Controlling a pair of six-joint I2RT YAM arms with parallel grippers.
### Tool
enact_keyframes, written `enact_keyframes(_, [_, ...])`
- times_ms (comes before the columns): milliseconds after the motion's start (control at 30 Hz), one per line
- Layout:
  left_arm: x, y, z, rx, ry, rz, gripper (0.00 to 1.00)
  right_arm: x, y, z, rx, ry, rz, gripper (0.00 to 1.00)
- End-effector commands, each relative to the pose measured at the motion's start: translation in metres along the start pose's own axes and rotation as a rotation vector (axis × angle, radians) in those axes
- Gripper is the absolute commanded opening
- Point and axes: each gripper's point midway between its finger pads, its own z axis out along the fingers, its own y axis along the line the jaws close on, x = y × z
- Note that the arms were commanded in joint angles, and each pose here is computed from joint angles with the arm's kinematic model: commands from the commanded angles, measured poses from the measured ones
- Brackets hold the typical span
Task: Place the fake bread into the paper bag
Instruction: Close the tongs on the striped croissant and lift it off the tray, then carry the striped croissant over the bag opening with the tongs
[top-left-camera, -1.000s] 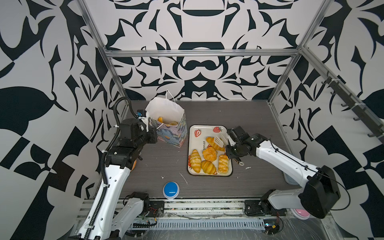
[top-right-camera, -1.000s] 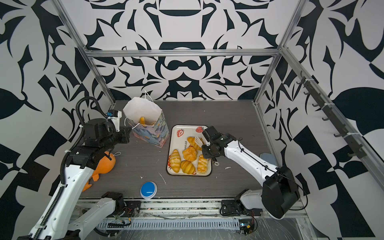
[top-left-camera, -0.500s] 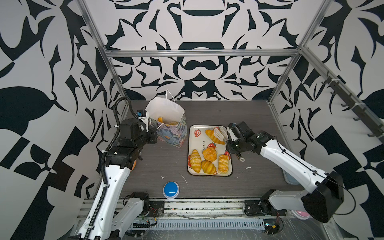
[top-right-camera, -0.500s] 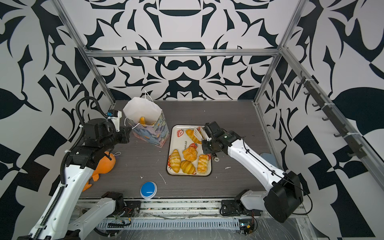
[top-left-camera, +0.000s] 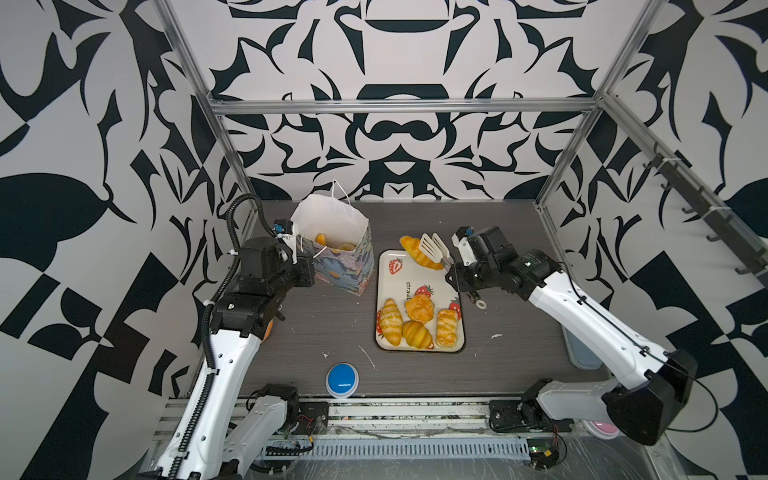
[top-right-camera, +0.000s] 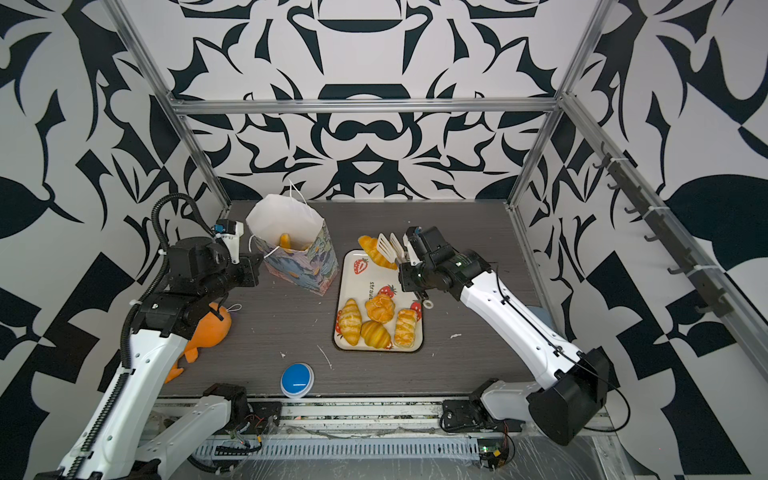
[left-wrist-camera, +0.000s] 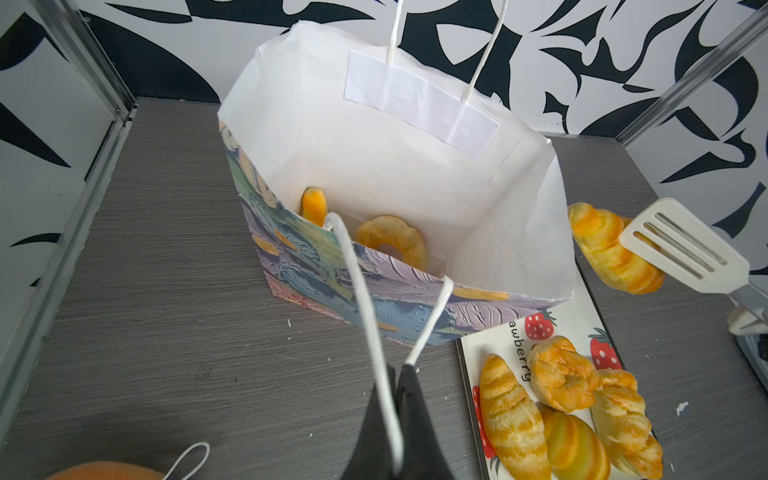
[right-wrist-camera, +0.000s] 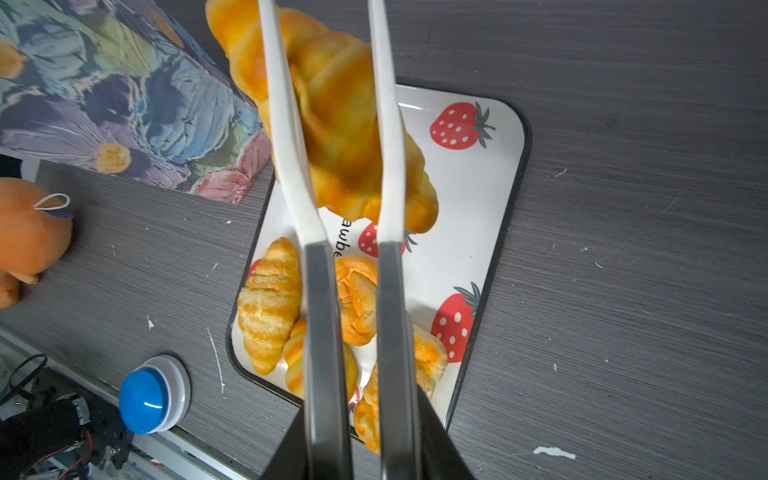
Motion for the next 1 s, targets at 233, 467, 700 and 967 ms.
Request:
enact_keyframes(233, [0.007,0.0,-0.001,0.003,0.022,0.0,0.04,-0.049,0.041,-0.044,-0.163,-0.152,-0.002,0.33])
enact_keyframes(467, [0.007,0.0,-0.001,0.003,0.022,0.0,0.04,-0.07,0.062,-0.062,-0.242,-0.196,-0.011,0.33])
enact_keyframes(700, [0.007,-0.001,-0.001,0.003,0.019,0.001,0.04,-0.087,0.087,-0.074,-0.314,-0.224,-0.033,0.33])
enact_keyframes(967, [0.006,-0.001,-0.003,0.003,0.016,0.001,0.04,-0.101,0.128,-0.082,-0.395,-0.244,-0.075,0.33])
